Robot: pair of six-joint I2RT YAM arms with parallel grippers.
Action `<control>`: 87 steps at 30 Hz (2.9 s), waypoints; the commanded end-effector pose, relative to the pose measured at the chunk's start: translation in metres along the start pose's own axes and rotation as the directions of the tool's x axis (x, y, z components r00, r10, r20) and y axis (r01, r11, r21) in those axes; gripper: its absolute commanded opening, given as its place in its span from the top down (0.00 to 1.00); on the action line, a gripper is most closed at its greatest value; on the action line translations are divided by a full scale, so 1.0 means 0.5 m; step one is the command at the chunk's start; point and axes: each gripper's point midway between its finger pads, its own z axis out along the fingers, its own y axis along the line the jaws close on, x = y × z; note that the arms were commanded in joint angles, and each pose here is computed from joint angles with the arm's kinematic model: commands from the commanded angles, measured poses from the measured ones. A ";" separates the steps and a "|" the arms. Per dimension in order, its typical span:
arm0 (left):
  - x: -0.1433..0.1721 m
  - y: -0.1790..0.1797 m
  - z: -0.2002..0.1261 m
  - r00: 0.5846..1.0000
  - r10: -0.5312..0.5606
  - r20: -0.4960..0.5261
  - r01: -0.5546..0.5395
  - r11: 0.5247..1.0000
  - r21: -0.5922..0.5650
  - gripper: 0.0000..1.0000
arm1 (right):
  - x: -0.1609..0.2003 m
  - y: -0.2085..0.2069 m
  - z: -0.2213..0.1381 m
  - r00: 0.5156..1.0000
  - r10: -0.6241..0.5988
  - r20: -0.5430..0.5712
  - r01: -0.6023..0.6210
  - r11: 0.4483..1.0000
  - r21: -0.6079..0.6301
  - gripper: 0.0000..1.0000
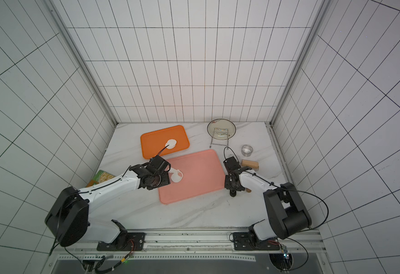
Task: Roll out the dumpling wrappers from the dough
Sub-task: Place the spatula at the center of the board, then reset both arms
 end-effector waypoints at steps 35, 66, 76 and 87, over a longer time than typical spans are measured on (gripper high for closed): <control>-0.394 0.248 -0.195 0.818 -0.187 0.544 0.296 0.948 -0.119 0.01 | -0.397 -0.125 -0.255 0.813 0.214 0.541 -0.238 0.971 -0.025 0.01; -0.399 0.331 -0.052 0.537 0.014 0.844 0.157 0.981 -0.116 0.03 | -0.310 -0.301 -0.108 0.544 0.076 0.835 -0.275 0.957 0.093 0.01; -0.401 0.288 -0.013 0.564 0.093 0.821 0.043 0.989 -0.141 0.01 | -0.318 -0.292 -0.072 0.577 0.071 0.813 -0.226 0.971 0.075 0.01; -0.402 0.289 -0.013 0.566 0.092 0.819 0.046 0.989 -0.143 0.01 | -0.330 -0.284 -0.069 0.589 0.039 0.807 -0.217 0.970 0.111 0.01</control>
